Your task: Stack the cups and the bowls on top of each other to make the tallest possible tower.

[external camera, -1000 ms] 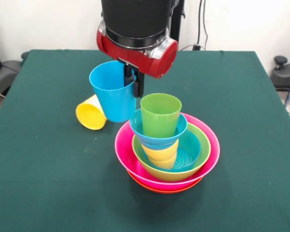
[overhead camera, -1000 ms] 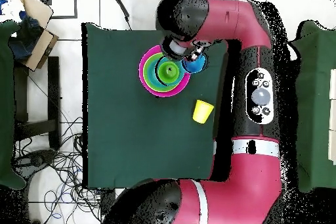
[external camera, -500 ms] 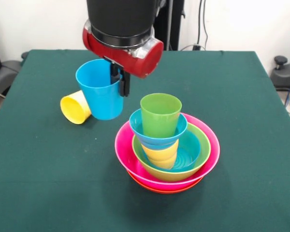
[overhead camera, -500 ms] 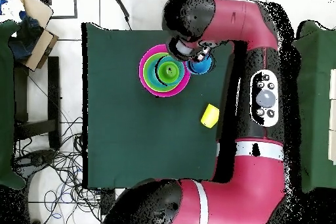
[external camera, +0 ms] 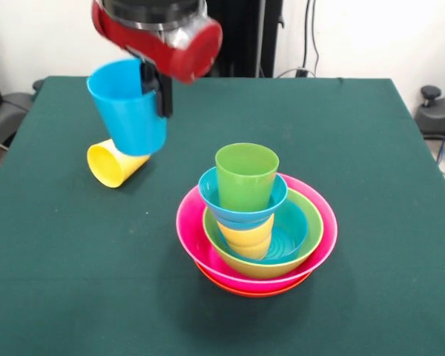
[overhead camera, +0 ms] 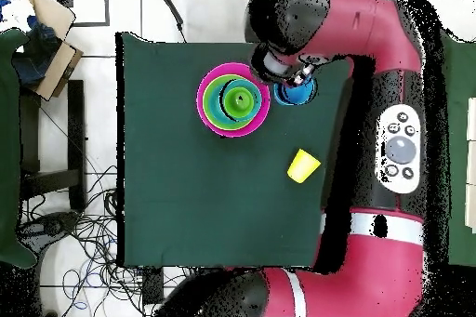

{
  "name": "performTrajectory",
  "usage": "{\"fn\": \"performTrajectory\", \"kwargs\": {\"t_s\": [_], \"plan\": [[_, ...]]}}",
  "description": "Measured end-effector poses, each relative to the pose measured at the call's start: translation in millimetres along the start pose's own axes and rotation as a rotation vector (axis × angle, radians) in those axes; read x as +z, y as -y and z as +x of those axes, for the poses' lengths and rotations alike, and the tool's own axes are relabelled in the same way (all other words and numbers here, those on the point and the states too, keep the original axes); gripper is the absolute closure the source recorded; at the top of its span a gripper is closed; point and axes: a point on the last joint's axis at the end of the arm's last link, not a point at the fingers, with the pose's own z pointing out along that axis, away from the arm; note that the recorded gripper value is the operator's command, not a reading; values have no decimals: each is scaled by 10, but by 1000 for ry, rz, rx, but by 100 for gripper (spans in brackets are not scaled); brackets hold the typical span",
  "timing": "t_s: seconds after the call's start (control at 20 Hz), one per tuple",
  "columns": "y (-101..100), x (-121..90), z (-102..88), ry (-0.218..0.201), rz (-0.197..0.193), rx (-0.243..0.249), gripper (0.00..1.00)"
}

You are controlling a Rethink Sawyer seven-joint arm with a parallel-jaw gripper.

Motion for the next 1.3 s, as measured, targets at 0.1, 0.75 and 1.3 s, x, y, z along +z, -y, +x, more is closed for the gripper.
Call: {"fn": "performTrajectory", "kwargs": {"t_s": [0.1,0.75,1.3], "plan": [[28,-160,4,2,-11,7,100],[-21,-708,58,26,-63,15,100],[-400,-487,247,4,-52,-35,100]]}}
